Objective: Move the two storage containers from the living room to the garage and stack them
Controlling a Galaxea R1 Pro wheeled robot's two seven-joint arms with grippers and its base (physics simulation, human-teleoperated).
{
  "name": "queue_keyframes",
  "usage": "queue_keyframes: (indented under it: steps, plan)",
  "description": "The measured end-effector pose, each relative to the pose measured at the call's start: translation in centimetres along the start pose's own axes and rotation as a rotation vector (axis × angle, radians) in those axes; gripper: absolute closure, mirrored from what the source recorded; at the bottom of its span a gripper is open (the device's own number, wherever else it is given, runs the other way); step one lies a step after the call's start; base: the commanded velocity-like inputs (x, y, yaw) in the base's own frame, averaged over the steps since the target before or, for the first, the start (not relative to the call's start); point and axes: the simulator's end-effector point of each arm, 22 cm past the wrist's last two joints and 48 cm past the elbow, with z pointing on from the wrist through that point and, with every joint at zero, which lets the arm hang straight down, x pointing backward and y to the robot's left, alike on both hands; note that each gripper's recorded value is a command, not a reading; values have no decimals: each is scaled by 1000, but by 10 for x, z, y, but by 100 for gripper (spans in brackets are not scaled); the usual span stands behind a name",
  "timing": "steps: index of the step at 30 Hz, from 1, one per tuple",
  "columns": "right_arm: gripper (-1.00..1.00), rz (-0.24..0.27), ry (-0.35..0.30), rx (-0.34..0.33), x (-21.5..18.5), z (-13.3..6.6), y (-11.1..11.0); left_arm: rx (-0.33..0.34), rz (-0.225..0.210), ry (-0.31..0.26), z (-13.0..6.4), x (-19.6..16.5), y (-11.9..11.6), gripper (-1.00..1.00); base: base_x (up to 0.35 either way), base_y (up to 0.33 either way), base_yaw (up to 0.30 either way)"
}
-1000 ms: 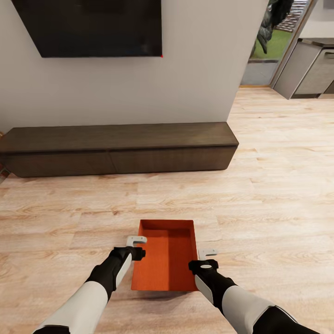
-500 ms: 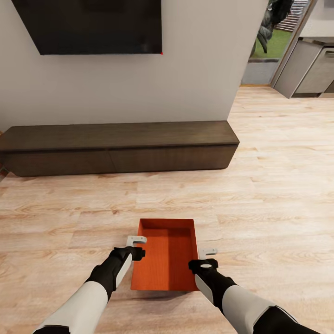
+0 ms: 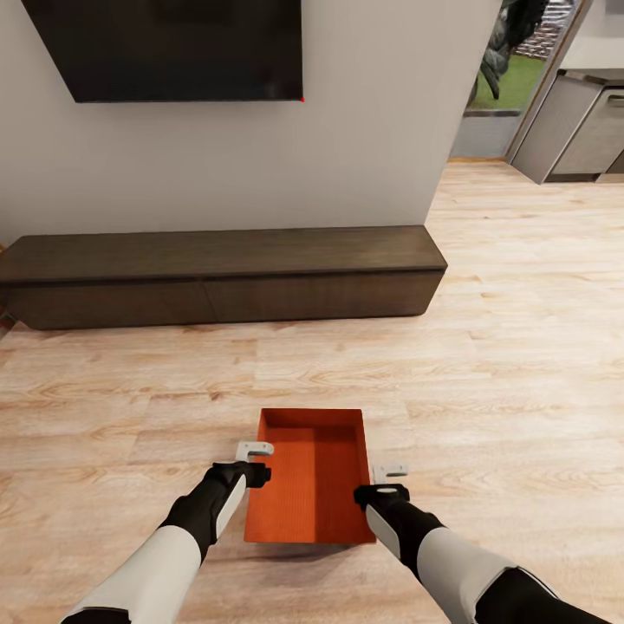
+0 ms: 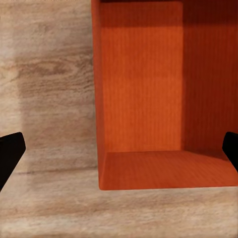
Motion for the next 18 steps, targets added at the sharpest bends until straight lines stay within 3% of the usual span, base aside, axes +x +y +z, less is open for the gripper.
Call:
queue_keyframes:
  steps: [7, 18]
  plan:
    - [-100, 23, 10, -6, -5, 2, 2, 1, -5, -27, 4, -4, 0, -100, 0, 0, 0]
    - [-100, 41, -17, -9, -9, 9, 4, -2, -1, -11, 14, 10, 0, -100, 0, 0, 0]
